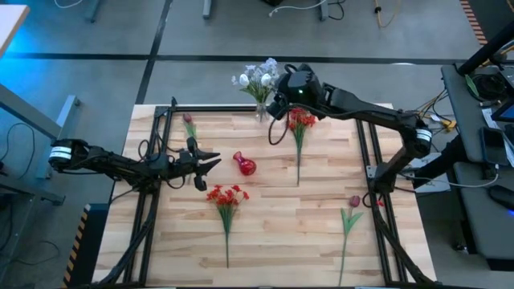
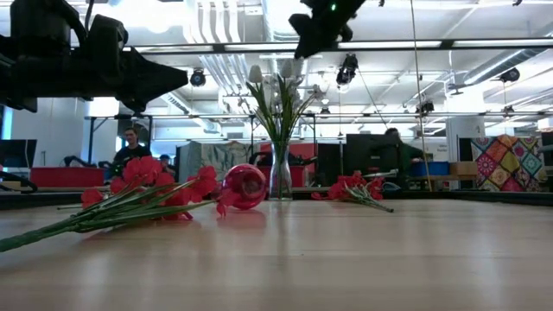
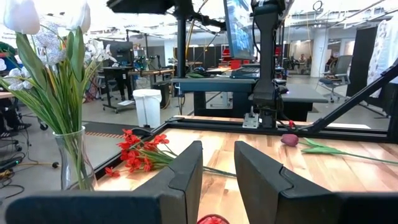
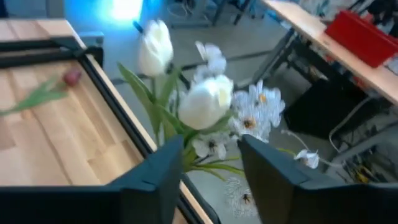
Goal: Sort flowers into vase by color
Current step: Put the white tulip flower into the transparent vase, then adjust the red flower vase
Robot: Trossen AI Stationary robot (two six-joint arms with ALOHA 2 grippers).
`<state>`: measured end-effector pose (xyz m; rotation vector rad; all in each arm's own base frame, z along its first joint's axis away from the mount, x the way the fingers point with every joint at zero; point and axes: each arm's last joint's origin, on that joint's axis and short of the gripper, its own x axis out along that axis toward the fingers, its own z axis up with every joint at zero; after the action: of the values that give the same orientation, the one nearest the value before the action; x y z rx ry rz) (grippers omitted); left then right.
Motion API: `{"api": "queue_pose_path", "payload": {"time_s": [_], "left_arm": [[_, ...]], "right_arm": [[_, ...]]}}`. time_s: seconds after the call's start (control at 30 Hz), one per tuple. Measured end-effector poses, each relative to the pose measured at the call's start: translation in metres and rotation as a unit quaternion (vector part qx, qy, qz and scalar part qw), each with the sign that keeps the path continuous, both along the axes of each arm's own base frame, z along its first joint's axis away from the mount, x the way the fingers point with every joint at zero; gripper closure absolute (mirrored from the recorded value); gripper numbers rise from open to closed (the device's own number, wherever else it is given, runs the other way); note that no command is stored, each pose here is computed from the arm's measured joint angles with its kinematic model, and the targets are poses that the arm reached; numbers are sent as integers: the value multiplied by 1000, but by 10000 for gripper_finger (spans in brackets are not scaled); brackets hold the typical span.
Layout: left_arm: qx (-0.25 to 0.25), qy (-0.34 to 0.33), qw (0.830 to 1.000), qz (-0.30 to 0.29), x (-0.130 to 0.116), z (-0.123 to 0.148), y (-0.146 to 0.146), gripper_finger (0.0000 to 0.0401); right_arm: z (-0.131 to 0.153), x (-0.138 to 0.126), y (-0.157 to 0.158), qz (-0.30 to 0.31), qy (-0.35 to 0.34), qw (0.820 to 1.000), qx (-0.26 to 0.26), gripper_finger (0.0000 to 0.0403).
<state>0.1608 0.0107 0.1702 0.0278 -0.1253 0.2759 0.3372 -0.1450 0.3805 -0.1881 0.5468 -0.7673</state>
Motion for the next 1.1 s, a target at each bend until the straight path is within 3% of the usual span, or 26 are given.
{"api": "queue_pose_path", "payload": {"time_s": [0.2, 0.27, 0.5, 0.63, 0.87, 1.1], "left_arm": [[0, 0, 1000, 0, 0, 0, 0, 323], [0, 0, 1000, 0, 0, 0, 0, 323], [0, 4, 1000, 0, 0, -1, 0, 323], [0, 4, 1000, 0, 0, -1, 0, 323], [0, 5, 1000, 0, 0, -1, 0, 323], [-1, 9, 1000, 0, 0, -2, 0, 323]], "right_arm": [[21, -4, 3, 14, -62, 997, -31, 370], [22, -1, -3, 24, -81, 996, -40, 386], [-3, 9, -37, -3, -84, 996, -4, 390], [-8, 12, -39, -3, -81, 997, -4, 390], [8, 5, -18, 15, -88, 996, -7, 386], [-2, 15, 29, 62, -41, 996, 47, 331]]}}
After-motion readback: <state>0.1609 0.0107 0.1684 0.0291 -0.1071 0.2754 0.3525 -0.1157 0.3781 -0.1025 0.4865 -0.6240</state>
